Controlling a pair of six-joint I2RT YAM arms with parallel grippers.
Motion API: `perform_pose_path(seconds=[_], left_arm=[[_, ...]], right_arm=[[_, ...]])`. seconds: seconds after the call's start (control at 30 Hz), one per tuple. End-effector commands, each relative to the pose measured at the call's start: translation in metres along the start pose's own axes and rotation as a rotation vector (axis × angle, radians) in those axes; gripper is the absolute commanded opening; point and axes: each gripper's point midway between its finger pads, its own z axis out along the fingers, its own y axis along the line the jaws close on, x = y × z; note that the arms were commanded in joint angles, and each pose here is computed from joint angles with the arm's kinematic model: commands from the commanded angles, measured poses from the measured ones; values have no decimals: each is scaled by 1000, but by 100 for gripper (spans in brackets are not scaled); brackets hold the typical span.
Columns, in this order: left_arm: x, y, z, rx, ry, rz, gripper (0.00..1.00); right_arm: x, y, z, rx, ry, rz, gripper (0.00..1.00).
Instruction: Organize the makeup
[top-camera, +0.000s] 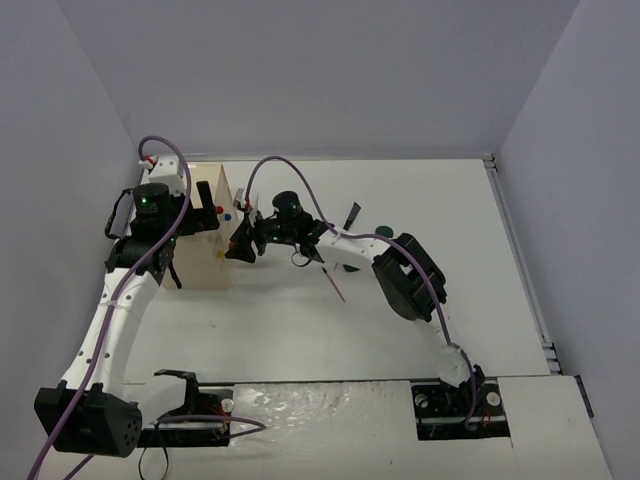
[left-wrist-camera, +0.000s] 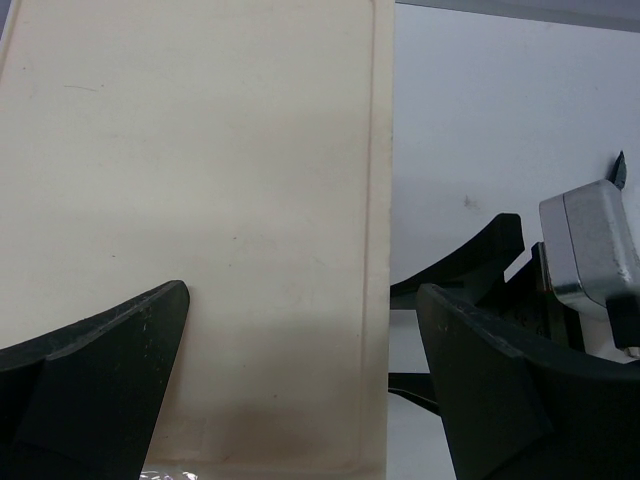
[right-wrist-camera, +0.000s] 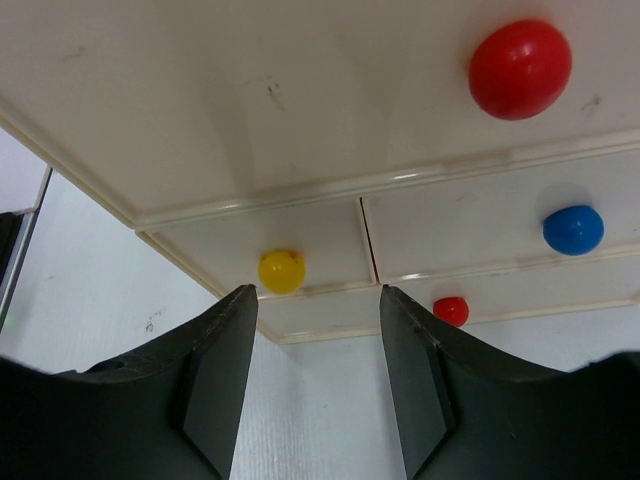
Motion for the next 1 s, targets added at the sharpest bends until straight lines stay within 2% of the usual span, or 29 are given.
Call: perform_pose_path(seconds=[0.0, 0.33, 0.67, 0.97], left_arm=[[6, 6, 1, -32, 31, -22, 97], [5, 5, 1, -25, 31, -23, 97], [6, 4, 1, -22, 35, -22, 97], [7, 4, 2, -18, 40, -22, 97]], right_arm=[[-62, 13, 11, -49, -143, -102, 49], [-53, 19, 20, -94, -127, -85, 48], [-44, 38, 21, -212, -99, -75, 45], [-37, 41, 18, -208, -83, -70, 45]])
